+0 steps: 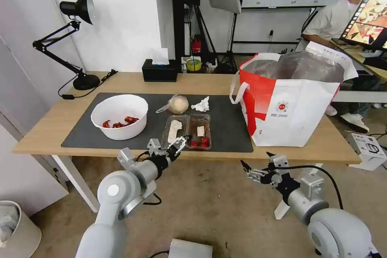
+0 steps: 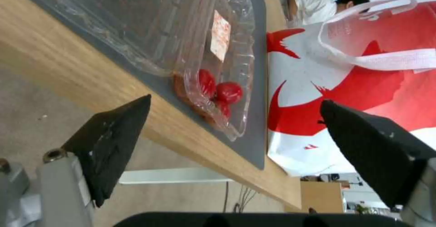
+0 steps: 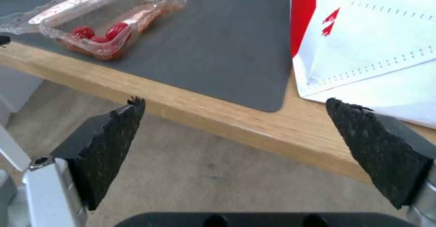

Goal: Pick up the trash from the table and place it into the takeout bag.

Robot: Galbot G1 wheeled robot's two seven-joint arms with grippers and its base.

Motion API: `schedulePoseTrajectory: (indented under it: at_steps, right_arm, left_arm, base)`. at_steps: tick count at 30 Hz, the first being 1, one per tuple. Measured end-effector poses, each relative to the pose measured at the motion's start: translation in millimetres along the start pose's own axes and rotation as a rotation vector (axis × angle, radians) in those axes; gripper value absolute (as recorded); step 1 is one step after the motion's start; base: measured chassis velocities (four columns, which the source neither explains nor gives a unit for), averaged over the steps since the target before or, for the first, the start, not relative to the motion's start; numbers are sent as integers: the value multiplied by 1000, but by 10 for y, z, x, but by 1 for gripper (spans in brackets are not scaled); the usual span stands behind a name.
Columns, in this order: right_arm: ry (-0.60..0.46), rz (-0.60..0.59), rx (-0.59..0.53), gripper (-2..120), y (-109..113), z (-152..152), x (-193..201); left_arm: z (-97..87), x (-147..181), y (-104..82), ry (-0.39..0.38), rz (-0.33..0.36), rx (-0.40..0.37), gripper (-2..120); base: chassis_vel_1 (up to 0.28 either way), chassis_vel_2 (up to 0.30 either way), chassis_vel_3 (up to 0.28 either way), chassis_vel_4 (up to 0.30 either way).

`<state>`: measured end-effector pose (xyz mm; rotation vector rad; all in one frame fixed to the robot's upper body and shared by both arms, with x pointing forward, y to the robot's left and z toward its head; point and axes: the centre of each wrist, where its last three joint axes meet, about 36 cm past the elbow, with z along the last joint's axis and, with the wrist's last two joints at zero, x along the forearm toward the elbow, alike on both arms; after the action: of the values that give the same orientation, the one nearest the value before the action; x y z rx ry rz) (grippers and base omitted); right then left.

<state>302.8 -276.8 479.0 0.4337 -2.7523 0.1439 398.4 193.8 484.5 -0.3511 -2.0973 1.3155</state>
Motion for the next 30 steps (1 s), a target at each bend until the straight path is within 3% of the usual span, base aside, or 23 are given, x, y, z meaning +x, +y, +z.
schedulePoseTrajectory:
  at_steps: [2, 30]
  right_arm:
    - [-1, 3, 0, 100, -7, 5, 6]
    - [3, 8, -12, 100, -1, 41, 10]
  left_arm:
    - [-66, -72, -2, -9, -2, 6, 100]
    - [-103, -233, 58, 0, -28, 30, 100]
  base:
    - [0, 0, 0, 0]
    - [0, 0, 0, 0]
